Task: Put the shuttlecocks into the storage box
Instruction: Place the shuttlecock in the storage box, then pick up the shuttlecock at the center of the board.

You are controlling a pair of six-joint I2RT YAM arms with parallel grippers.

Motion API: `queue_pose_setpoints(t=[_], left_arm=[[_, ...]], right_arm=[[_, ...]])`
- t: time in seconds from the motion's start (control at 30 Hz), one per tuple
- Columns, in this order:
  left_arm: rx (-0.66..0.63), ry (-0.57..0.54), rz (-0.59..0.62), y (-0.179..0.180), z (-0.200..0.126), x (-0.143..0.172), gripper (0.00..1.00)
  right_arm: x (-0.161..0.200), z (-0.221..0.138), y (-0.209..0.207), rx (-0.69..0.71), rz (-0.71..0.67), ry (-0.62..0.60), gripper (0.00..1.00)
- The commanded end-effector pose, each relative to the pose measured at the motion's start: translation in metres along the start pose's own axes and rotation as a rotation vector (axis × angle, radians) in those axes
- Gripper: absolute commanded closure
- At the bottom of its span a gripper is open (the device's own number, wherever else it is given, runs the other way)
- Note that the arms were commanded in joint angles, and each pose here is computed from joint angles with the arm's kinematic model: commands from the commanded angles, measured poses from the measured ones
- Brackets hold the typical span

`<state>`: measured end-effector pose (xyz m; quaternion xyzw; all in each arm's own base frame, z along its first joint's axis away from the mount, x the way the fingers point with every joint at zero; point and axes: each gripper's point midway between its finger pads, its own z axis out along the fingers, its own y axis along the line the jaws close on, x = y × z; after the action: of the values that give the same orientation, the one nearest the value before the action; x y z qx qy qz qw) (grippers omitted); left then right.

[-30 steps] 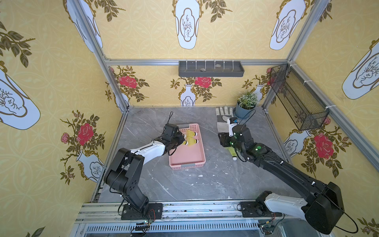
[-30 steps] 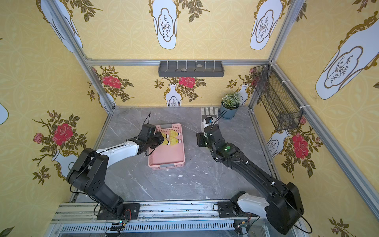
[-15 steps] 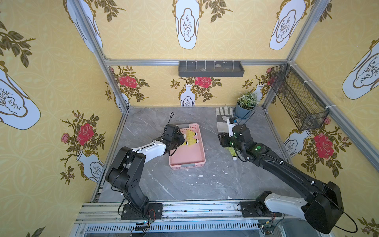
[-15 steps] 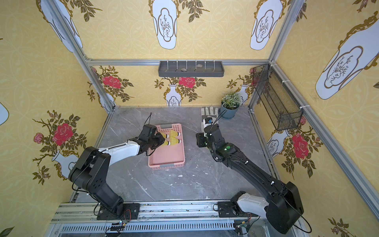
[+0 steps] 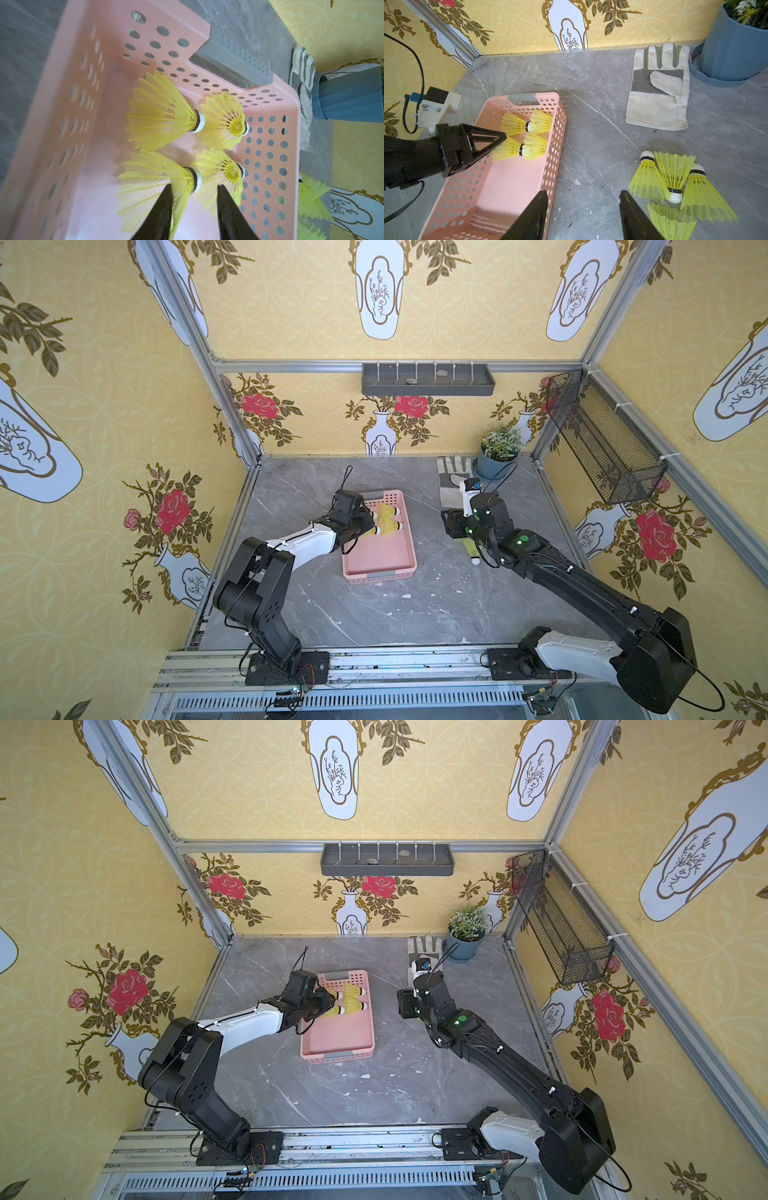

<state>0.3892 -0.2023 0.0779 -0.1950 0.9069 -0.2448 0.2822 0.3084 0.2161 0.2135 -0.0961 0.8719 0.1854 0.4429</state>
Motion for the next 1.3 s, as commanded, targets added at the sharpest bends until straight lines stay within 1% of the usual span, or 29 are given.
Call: queue_pose_setpoints(t=[0.0, 0.43, 0.7, 0.9, 1.03, 1.07, 1.27], left_arm=[[-0.033, -0.011, 0.025, 0.005, -0.001, -0.002, 0.58], [-0.054, -0.033, 0.053, 0.005, -0.008, -0.009, 0.49], [-0.068, -0.096, 0.098, -0.001, -0.032, -0.025, 0.40], [-0.065, -0.169, 0.170, -0.011, -0.070, -0.043, 0.33], [-0.051, -0.215, 0.259, -0.020, -0.105, -0.054, 0.28], [-0.042, -0.221, 0.308, -0.023, -0.114, -0.055, 0.28], [-0.020, -0.215, 0.455, -0.023, -0.161, -0.053, 0.25]], right_arm=[[-0.007, 0.001, 0.001, 0.001, 0.005, -0.028, 0.43], [-0.005, 0.001, -0.002, 0.014, 0.011, -0.020, 0.42], [-0.001, 0.003, -0.016, 0.098, 0.024, 0.001, 0.42], [0.005, 0.004, -0.021, 0.129, 0.029, 0.027, 0.41], [0.011, 0.001, -0.030, 0.174, 0.030, 0.048, 0.41], [0.014, 0.000, -0.033, 0.188, 0.031, 0.056, 0.41], [0.036, -0.005, -0.052, 0.236, 0.081, 0.105, 0.40]])
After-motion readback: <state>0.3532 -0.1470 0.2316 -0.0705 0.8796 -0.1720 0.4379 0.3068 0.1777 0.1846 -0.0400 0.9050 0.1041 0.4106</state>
